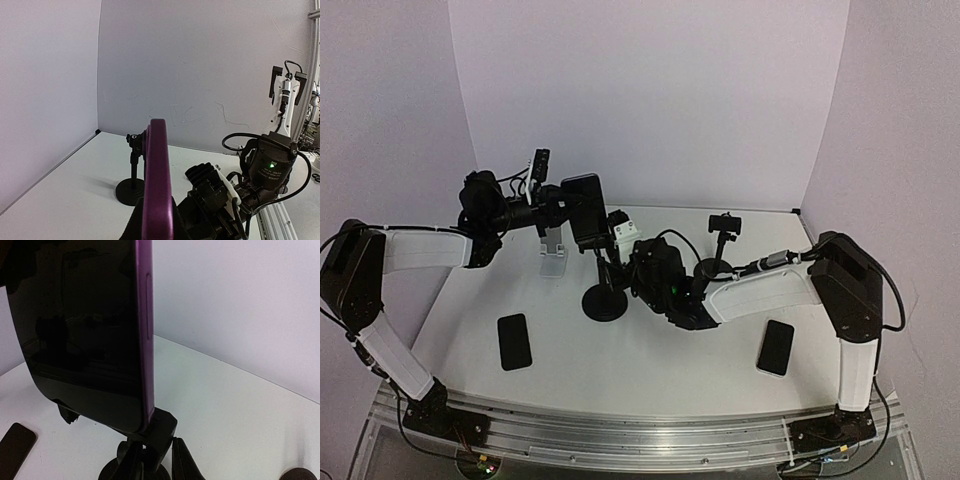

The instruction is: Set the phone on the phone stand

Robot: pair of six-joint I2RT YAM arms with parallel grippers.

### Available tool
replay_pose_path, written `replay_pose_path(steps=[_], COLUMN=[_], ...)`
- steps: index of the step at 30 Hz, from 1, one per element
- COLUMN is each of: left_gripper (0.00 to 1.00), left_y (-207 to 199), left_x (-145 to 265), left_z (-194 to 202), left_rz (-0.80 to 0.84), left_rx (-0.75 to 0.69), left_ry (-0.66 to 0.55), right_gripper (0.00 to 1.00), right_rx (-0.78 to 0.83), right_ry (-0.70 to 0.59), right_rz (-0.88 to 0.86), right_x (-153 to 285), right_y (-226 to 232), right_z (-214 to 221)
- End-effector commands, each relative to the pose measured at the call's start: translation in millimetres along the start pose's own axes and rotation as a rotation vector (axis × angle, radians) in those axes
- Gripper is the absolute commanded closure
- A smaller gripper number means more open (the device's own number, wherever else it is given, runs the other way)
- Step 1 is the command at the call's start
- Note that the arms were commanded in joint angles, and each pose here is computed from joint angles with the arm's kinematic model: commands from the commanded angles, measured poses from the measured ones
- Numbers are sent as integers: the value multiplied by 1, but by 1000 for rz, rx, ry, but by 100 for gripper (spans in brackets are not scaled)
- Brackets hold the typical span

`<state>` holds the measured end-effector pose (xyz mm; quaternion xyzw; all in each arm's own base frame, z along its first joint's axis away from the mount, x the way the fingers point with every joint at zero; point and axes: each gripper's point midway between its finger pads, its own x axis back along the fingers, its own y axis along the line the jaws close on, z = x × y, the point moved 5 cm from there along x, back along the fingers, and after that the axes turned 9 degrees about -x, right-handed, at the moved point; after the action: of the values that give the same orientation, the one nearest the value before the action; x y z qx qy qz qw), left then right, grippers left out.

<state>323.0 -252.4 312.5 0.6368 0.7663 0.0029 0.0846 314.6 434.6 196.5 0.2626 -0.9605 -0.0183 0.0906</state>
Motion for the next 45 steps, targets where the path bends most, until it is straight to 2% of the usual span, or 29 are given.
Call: replay_pose_path(steps=[1,10,15,24,32,37,41,45], left_gripper=[100,100,100,100,100,100,100,100], left_y=[-7,-3,3,0,-7,-18,-17,-19], left_x=[-1,-11,-18,-22,-19,-17,-17,-18], left_z=[-24,-23,-28,-10,5,-13,-16,-7], left_rz=[6,-56,-127,-159,-134,-71,-84,-70], left_rx=[-121,-145,-175,-158,-53,10,6,-24], left_ry=[-53,-70,-104,-81,-78,-152,-190,-178], right_gripper=[87,100,100,100,100,100,100,100], right_rx=[-14,-24,-23,-37,-55,-106,-116,-119], right_ry=[-63,-57,-59,-61,-56,-54,-49,-46], right_rz=[17,27,47,63,68,63,51,39], right_x=[0,1,0,2,2,2,0,0], right_y=[1,0,3,4,3,2,2,4], right_z=[-27,-26,-24,-23,-19,-18,-15,-14])
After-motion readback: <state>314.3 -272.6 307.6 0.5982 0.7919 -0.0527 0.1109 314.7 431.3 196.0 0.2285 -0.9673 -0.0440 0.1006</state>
